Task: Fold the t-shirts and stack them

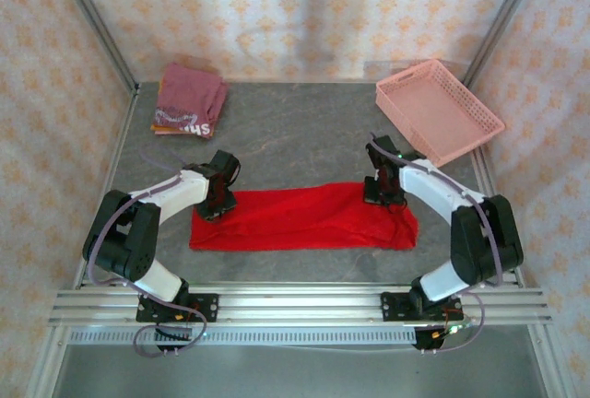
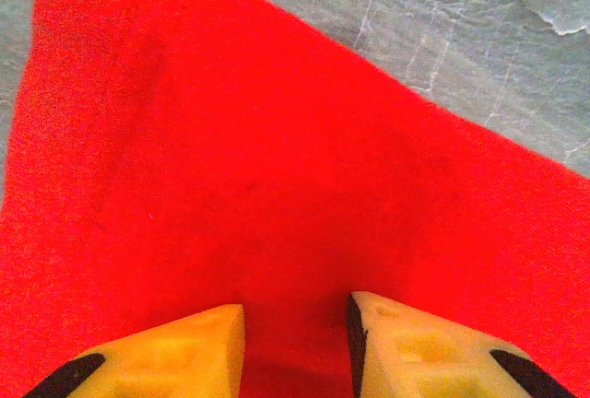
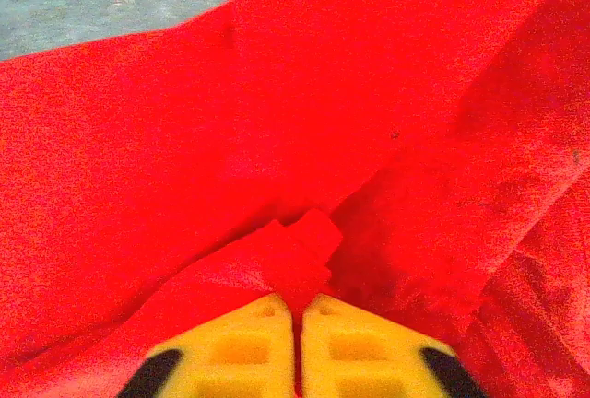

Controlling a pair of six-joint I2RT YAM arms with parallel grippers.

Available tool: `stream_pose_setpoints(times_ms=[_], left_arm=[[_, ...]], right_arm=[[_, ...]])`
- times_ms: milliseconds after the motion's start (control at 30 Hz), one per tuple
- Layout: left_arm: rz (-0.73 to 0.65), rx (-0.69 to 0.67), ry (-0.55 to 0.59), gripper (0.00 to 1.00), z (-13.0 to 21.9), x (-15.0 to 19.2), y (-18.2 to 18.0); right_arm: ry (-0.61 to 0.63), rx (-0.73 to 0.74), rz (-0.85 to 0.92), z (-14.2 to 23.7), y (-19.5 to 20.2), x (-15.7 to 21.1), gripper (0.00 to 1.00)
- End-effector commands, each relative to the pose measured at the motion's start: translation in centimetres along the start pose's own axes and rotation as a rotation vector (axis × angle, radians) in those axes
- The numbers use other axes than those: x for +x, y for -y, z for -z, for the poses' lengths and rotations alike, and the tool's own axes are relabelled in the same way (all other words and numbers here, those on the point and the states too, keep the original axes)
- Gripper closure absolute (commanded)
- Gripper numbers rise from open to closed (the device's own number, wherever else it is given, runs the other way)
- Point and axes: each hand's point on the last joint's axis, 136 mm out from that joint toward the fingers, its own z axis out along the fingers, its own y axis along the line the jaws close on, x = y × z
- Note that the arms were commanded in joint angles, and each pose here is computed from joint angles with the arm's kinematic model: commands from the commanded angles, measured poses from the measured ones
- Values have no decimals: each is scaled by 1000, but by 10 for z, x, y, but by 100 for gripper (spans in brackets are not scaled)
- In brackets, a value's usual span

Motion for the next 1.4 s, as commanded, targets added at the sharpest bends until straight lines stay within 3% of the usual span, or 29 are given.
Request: stream_pose_setpoints(times_ms=[0,33,100,300,467,533,667,867,1067,1367], left_arm=[[1,-12,13,65,4,-1,-4],[0,-11,14,65,5,-1,-4],[-4,-7,18,65,8,-2,-3],[0,-32,76,43,28,-14,-5],[-28,16,140,17,54,-29,13],[-46,45,132,14,55,-32,27],[-61,37,106,29,38,-35,41],[-41,-13,83,76,0,-39,39],[-10,-36,26,80,-19,-17,21],[18,-65,-28,80,-21,24,-18]], right_arm=[[44,65,4,3,9,-13,65],[62,58,-4,8,8,-14,54],[116,32,-23,22,8,-16,46],[204,35,6,38,-2,2,42],[171,12,-128,11,2,21,60],[167,4,-191,1,5,24,69],[122,-61,-290,-20,5,28,76],[93,-16,-332,-37,23,26,81],[76,9,-313,-47,25,-8,81],[42,-29,-207,-69,-25,-125,80]])
